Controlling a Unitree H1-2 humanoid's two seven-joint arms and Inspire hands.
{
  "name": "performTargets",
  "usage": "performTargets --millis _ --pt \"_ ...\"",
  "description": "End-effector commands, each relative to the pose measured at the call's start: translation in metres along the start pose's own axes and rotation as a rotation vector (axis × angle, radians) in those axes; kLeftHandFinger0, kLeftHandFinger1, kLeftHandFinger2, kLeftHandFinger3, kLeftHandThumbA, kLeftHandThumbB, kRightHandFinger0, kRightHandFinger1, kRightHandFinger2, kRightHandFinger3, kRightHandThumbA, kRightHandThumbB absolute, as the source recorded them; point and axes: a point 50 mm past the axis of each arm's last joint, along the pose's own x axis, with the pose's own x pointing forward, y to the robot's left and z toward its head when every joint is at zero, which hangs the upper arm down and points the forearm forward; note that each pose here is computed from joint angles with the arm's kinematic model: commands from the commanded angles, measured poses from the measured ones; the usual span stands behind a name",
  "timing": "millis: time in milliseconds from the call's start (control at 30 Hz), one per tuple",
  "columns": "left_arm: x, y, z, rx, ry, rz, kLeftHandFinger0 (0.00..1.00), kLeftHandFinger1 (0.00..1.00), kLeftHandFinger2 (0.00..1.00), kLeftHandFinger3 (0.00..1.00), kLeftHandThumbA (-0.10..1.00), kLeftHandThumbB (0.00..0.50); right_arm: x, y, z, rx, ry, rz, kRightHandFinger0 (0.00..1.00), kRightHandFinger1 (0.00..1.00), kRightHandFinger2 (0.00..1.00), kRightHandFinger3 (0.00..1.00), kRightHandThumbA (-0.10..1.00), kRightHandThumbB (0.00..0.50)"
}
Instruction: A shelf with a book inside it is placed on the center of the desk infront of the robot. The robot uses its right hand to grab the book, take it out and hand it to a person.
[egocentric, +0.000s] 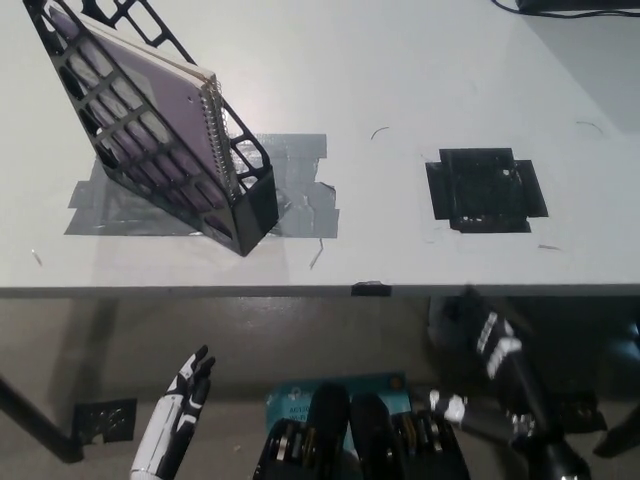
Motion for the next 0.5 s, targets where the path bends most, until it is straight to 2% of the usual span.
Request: performTargets --millis 0,167,467 --pt "0.004 -0.001 0.009 0.008 -0.064 0.007 1.00 1.00 1.00 1.00 1.00 0.279 0.031 0.009 0.034 -0.005 -0.152 0.025 1.00 1.00 1.00 1.00 1.00 0.215" --pt "0.004 -0.002 0.011 0.013 -0.065 0.004 1.00 1.00 1.00 1.00 1.00 0.296 0.076 0.032 0.057 -0.016 -0.188 0.073 1.00 1.00 1.00 1.00 1.00 0.243" --pt "0.004 -0.001 0.011 0.015 -0.062 -0.003 1.00 1.00 1.00 1.00 1.00 0.316 0.160 0.087 0.089 -0.005 -0.203 0.182 1.00 1.00 1.00 1.00 1.00 0.229"
